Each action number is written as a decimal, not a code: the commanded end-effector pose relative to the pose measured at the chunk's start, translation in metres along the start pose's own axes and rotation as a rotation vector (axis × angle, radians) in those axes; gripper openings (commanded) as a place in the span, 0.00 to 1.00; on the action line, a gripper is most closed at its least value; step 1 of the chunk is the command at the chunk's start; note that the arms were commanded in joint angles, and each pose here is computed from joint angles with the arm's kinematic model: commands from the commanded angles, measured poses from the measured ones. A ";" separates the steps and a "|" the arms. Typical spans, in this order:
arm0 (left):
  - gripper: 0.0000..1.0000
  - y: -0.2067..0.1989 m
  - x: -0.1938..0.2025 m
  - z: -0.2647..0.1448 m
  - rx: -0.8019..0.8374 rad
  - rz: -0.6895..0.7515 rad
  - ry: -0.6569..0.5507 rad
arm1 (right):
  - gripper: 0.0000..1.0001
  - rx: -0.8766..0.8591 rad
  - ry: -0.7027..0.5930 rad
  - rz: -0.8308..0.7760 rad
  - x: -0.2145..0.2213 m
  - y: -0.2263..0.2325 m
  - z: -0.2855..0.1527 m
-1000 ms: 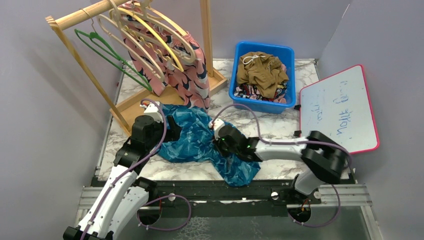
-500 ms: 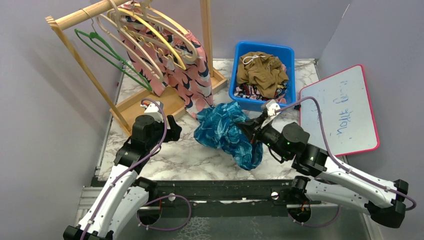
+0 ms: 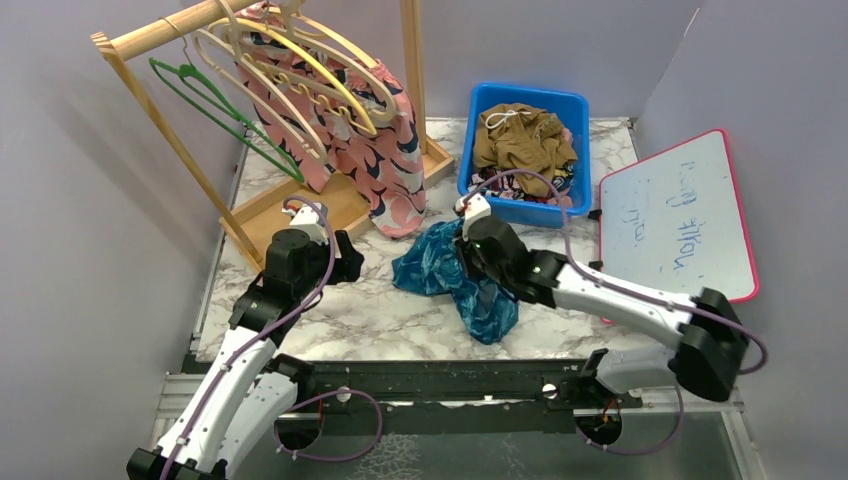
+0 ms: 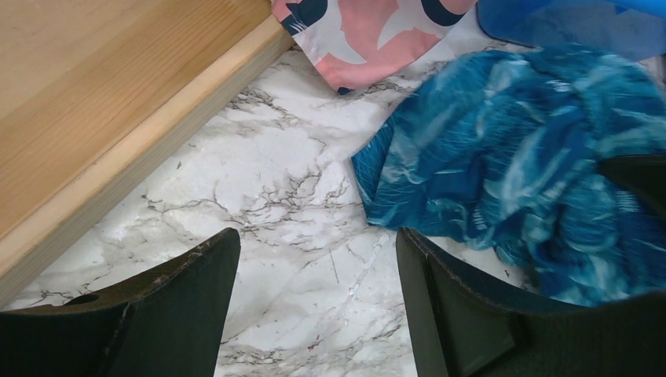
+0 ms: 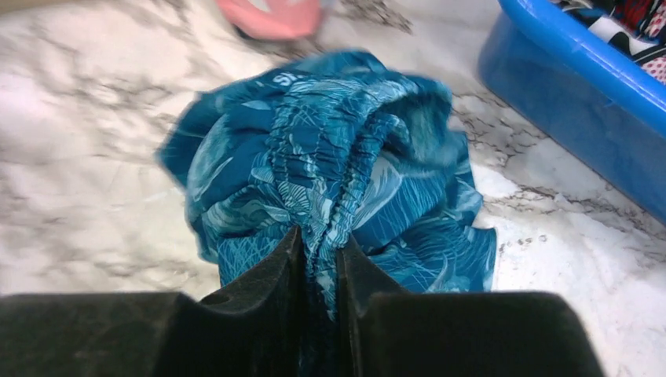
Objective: Remove the shorts from the hanger
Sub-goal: Adjust the shorts at the center of the board, then pick up the shorts at the center of the board, then place the shorts in the basket.
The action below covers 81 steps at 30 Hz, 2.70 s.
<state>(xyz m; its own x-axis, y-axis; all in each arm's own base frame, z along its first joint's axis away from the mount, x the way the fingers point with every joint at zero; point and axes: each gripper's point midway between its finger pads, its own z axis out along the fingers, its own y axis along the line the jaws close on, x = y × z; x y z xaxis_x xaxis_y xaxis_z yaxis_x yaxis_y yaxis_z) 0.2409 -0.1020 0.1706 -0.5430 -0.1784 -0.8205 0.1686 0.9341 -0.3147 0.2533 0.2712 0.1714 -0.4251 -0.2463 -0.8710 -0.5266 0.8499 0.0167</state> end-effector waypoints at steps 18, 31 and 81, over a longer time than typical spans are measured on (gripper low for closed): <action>0.75 -0.002 -0.004 0.002 0.012 0.000 -0.009 | 0.86 0.126 0.537 0.032 0.176 -0.018 0.133; 0.75 -0.004 -0.003 0.004 0.019 0.003 -0.001 | 0.01 0.039 0.391 0.194 0.178 -0.018 0.062; 0.96 -0.007 -0.008 0.000 0.042 0.013 -0.028 | 0.02 0.574 0.009 0.319 -0.120 -0.322 0.104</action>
<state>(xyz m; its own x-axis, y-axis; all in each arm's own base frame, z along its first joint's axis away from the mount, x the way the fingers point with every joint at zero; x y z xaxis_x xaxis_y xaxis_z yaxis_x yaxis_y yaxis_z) 0.2403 -0.1041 0.1703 -0.5475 -0.1753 -0.8183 0.1787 0.9308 -0.3189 0.5408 0.0621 0.3095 -0.2694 0.0498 -0.9618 0.1653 0.9862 0.0047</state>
